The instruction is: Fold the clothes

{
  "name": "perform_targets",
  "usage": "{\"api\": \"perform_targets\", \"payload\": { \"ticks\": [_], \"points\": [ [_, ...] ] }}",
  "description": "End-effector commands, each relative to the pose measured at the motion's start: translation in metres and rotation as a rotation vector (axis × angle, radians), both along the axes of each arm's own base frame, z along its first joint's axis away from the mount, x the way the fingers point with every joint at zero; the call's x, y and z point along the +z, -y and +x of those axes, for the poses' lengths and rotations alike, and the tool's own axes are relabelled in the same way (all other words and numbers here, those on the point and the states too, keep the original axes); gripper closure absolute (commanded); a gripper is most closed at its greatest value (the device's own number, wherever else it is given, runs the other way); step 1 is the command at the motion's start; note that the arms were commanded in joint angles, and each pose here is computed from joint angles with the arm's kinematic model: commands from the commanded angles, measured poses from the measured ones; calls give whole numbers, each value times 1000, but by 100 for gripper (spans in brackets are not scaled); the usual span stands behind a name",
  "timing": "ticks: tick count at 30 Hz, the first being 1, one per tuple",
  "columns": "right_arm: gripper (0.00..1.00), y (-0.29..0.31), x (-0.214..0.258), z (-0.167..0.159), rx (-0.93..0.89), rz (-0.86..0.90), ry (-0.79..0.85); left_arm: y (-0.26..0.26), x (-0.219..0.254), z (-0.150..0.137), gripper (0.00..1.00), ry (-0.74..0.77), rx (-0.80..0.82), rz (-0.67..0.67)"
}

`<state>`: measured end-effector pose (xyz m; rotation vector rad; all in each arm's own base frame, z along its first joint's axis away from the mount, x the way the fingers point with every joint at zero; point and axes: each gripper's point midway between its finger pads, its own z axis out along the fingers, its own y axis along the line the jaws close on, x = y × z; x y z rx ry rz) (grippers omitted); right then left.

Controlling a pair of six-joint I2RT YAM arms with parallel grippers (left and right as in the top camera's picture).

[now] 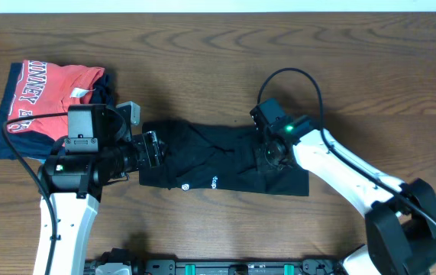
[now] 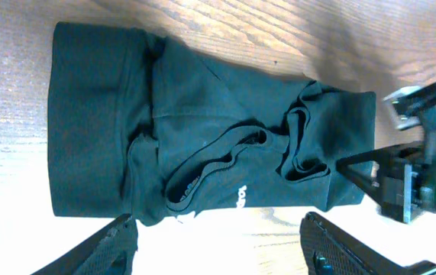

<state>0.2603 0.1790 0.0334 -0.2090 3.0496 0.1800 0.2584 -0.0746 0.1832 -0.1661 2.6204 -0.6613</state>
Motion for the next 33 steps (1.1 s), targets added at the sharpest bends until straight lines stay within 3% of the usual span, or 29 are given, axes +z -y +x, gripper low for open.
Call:
{"api": "perform_targets", "payload": {
  "ticks": [1,5,7,9,11,16,20,21,25,29,30,32,33],
  "points": [
    [99,-21,-16,-27,69,125,-118,-2,5,3,30,21,-5,14],
    [99,-97,30,-70,557,610,-157,-3,5,3,30,23,-5,15],
    [99,-108,48,-74,658,699,-118,-2,6,4,31,29,-5,14],
    [99,-105,51,-57,623,639,-55,-3,6,5,31,33,-5,14],
    [89,-95,50,-30,528,556,21,-2,6,5,31,32,-5,14],
    [48,-51,38,35,170,332,167,-2,6,5,30,32,-5,14],
    [25,-45,32,51,107,297,203,-2,6,5,30,32,-5,14],
    [24,-50,29,53,116,306,207,-3,6,5,30,32,-5,14],
    [28,-63,16,51,124,303,197,-3,6,5,30,32,-5,15],
    [40,-57,-5,56,4,213,193,-3,6,5,30,31,-5,14],
    [46,-56,-11,57,-35,193,191,-2,6,5,30,31,-5,14],
    [72,-58,-16,59,-77,197,186,-2,6,5,30,31,-5,14],
    [90,-60,-16,61,-89,212,188,-2,6,5,31,31,-5,14]
  ]
}}
